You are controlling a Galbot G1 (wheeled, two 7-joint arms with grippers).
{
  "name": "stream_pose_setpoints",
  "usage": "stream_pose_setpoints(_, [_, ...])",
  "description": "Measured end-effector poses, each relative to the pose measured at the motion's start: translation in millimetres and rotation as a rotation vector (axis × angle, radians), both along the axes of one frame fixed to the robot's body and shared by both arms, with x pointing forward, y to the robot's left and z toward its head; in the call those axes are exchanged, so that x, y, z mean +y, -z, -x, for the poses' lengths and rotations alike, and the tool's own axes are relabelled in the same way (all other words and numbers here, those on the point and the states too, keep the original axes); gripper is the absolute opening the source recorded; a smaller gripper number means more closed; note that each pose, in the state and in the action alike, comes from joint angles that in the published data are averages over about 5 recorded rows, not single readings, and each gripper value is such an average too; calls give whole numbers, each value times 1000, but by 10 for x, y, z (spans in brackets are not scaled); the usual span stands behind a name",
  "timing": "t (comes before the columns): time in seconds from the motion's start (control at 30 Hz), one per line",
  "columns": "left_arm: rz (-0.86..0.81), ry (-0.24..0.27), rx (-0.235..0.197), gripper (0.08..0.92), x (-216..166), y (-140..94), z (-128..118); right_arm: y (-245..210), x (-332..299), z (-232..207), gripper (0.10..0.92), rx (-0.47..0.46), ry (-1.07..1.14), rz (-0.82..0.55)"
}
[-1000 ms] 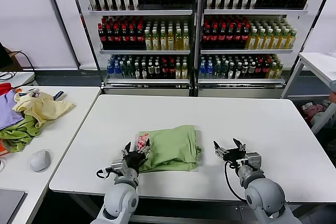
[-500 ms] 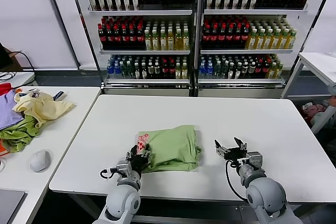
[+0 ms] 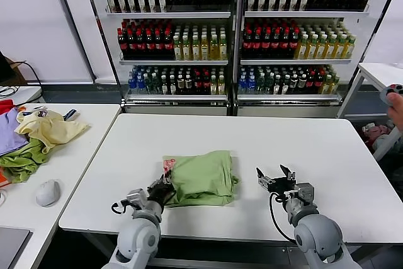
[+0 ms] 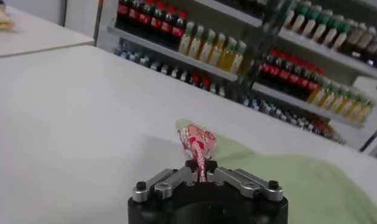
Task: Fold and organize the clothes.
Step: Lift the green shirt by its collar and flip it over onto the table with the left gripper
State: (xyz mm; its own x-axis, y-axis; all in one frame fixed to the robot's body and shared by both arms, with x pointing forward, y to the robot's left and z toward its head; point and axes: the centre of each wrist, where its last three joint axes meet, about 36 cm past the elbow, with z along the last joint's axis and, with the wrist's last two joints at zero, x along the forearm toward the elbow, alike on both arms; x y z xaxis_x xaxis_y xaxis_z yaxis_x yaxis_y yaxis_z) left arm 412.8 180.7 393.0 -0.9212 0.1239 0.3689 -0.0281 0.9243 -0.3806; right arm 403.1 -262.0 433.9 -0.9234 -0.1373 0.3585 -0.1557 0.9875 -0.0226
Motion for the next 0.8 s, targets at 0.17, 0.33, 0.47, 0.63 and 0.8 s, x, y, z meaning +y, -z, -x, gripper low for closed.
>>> stream_pose_setpoints(0.17, [90,-32,-15,114,269,-139,-7,-24,9,5,823,-7,-3,-1])
stream_pose_setpoints(0.33, [152,-72,-40,114,697,-335,-35,-42,32,6,823,-15,-9,-9])
stream_pose_setpoints(0.47, [165,-105,-71,114,1159,-561,-71,-48,64,14,823,-21,-14,-18])
stream_pose_setpoints(0.63, [162,-120,-120,114,1653,-971,-78,-54,94,39,823,-26,-19,-28])
stream_pose_setpoints(0.8, [173,-85,-174,114,1734,-1330,-39,-83,90,73,823,-35,-19,-31])
